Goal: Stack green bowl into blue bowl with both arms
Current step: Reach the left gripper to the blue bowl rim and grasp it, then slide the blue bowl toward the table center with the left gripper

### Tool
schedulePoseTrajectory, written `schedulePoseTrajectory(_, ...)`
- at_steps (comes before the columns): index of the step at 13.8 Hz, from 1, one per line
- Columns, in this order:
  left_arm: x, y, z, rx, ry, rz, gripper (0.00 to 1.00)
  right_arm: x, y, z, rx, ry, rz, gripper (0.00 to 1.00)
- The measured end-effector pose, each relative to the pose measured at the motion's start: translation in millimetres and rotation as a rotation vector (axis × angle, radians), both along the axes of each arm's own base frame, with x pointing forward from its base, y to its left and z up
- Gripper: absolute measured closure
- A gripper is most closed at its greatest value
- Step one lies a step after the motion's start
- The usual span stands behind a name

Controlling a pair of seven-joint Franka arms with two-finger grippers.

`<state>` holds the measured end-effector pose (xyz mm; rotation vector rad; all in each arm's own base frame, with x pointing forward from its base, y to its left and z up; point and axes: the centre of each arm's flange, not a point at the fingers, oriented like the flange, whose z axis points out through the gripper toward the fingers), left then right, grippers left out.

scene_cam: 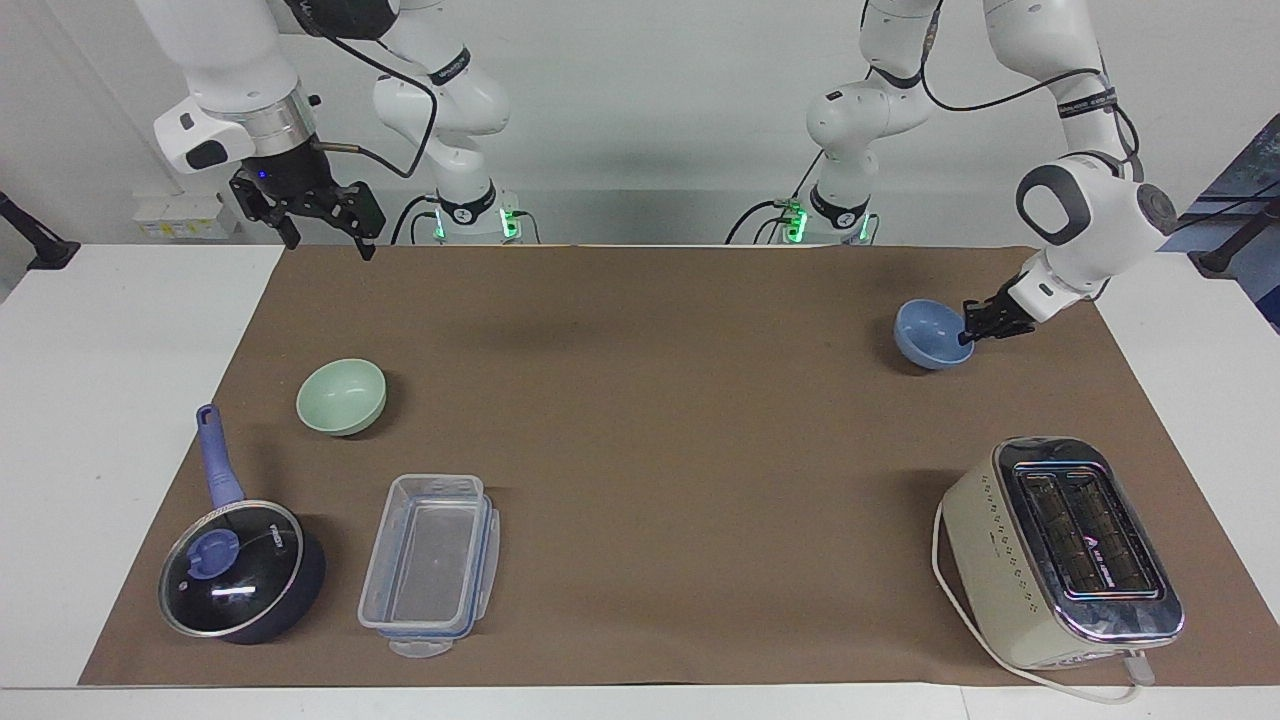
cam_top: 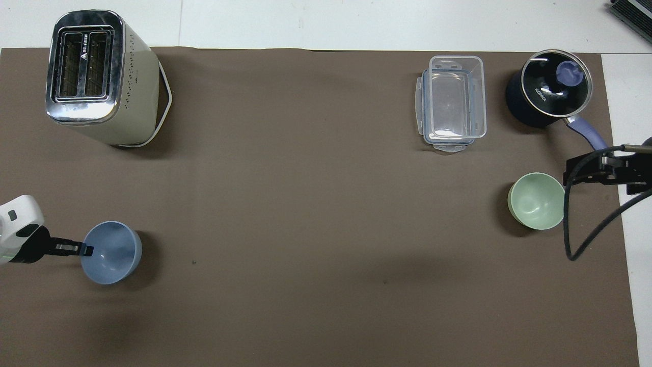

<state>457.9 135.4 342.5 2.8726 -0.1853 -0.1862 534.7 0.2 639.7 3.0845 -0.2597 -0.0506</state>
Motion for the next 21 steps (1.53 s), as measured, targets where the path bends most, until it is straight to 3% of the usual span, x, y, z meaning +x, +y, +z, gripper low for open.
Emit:
schedulePoseTrajectory(5,21.5,2.5,47.3,-0.053,-0.016,0.002,0.96,0.0,-1.1,-0.1,0.0,0.0,-0.002,0.0)
schedulePoseTrajectory(8,32.8,-23.1,55.5,-0.088,-0.033,0.002,0.96,2.0,-1.8,0.9,0.0,-0.017,-0.003,0.0)
schedulePoseTrajectory(11,50.6,-95.0,56.5,-0.063,-0.034,0.006,0.96,10.9,-8.1,2.7,0.0,-0.089,-0.008,0.0)
schedulePoseTrajectory(14,59.9,-188.4,54.1,-0.024,-0.05,0.045,0.96,18.5,-25.1,-13.1,-0.002,-0.103,0.014,0.0)
schedulePoseTrajectory(17,49.2,-265.4,42.4,-0.008,-0.058,0.065,0.96,26.3,-57.2,-36.3,-0.003,-0.094,0.05,0.0)
schedulePoseTrajectory(21,12.1,-357.9,13.5,0.011,-0.075,0.102,0.96,33.0,-109.8,-77.1,-0.006,-0.093,0.105,0.0)
